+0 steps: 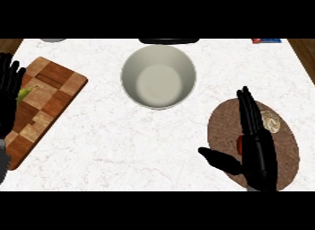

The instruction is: Pick the bell pepper from the placemat and place it in the bowl

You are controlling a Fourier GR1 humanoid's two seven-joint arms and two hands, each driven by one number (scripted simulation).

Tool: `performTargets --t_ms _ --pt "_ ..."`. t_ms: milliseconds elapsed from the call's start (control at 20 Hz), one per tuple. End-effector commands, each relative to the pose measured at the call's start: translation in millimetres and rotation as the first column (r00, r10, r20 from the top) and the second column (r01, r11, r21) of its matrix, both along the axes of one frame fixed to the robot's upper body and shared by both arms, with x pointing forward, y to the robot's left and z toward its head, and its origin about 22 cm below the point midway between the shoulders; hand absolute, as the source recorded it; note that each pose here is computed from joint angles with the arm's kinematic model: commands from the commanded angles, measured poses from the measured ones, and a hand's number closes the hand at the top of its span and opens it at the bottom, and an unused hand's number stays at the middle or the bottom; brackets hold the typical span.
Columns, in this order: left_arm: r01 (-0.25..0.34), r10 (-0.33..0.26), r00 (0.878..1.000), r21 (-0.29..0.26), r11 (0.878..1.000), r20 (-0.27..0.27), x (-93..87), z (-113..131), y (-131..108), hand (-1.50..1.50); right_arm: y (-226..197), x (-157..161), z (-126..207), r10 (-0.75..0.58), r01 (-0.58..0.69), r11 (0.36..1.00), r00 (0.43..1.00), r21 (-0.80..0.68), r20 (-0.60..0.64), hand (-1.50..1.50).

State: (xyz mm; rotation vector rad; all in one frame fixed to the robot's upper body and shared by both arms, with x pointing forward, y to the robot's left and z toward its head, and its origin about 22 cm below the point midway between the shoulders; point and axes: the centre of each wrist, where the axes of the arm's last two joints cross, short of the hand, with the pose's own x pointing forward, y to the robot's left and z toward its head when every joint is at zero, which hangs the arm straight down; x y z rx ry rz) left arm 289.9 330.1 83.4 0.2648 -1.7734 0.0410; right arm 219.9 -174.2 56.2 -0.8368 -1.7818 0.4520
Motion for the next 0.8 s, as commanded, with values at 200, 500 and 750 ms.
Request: performTargets --t_ms 200,500,750 --pt "0.007 -0.007 1.000 0.008 1.000 -0.008 -3.0 -0.2 8.6 0.00 -20.4 -28.4 59.1 -0.216 0.136 0.953 0.932 -0.270 -0.291 -1.50" --pt "0.022 -0.022 1.000 0.002 1.000 0.002 4.4 5.8 2.1 0.00 -9.3 -55.0 87.5 -0.226 -0.005 0.919 0.812 -0.393 -0.539 -1.50" --pt "0.016 -0.016 1.000 -0.006 1.000 0.020 12.7 9.7 4.9 0.00 -16.3 -55.1 115.3 -0.255 -0.064 0.895 0.739 -0.441 -0.624 -1.50"
